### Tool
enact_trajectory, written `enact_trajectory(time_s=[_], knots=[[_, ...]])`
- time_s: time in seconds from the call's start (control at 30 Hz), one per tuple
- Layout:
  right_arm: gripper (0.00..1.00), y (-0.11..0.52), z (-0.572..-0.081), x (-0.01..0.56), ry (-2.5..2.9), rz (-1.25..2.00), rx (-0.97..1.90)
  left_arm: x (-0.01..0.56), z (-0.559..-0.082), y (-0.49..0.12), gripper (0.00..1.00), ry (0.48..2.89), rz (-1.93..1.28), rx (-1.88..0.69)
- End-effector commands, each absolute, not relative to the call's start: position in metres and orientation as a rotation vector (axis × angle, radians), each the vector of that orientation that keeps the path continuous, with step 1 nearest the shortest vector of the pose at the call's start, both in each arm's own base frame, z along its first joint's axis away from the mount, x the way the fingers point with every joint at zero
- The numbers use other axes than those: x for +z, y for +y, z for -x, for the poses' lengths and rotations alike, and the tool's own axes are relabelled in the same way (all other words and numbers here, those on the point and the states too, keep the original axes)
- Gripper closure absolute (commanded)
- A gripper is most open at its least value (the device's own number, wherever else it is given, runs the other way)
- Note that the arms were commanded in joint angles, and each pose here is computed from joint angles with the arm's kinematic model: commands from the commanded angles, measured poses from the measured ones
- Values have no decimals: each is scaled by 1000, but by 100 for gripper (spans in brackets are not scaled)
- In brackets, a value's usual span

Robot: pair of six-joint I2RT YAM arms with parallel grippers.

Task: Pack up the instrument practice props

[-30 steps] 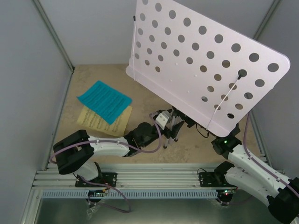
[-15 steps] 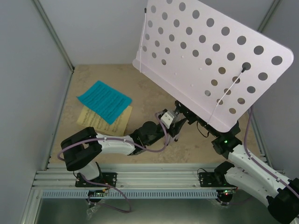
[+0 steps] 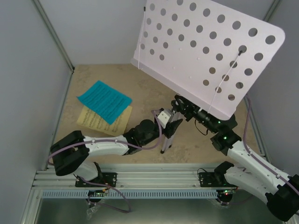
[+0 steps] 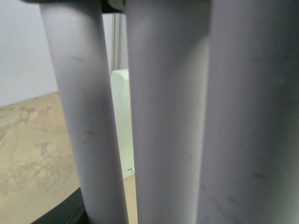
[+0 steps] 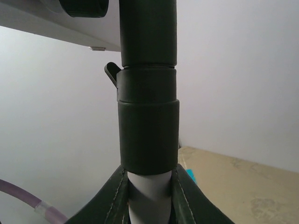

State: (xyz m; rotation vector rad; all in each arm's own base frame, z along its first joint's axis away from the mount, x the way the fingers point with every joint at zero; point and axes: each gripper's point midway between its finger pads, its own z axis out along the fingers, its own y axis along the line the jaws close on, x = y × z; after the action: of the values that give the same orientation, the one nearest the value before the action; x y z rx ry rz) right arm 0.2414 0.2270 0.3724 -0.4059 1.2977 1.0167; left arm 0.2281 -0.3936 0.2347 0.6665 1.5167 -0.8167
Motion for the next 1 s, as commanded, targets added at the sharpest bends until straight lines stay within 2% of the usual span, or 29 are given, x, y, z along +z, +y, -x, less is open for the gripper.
enact_trajectory(time_s=[0.0, 0.17, 0.33, 0.5, 0.7, 0.97], knots=[[100, 236, -241, 405, 1277, 370, 1121, 283, -213, -383, 92, 1449, -664, -892], [100, 247, -255, 394, 1335, 362, 1134, 275, -201, -363, 100, 1560, -673, -914], [100, 256, -268, 370, 1420, 328, 1162, 264, -194, -341, 100, 1678, -613, -933], [99, 268, -298, 316, 1582, 277, 1112, 247, -188, -332, 100, 1783, -588, -960], [100, 280, -325, 255, 1716, 231, 1062, 230, -193, -303, 100, 1850, -404, -940], [100, 300, -347, 191, 1863, 219, 1054, 201, -201, -297, 100, 1961, -390, -829]])
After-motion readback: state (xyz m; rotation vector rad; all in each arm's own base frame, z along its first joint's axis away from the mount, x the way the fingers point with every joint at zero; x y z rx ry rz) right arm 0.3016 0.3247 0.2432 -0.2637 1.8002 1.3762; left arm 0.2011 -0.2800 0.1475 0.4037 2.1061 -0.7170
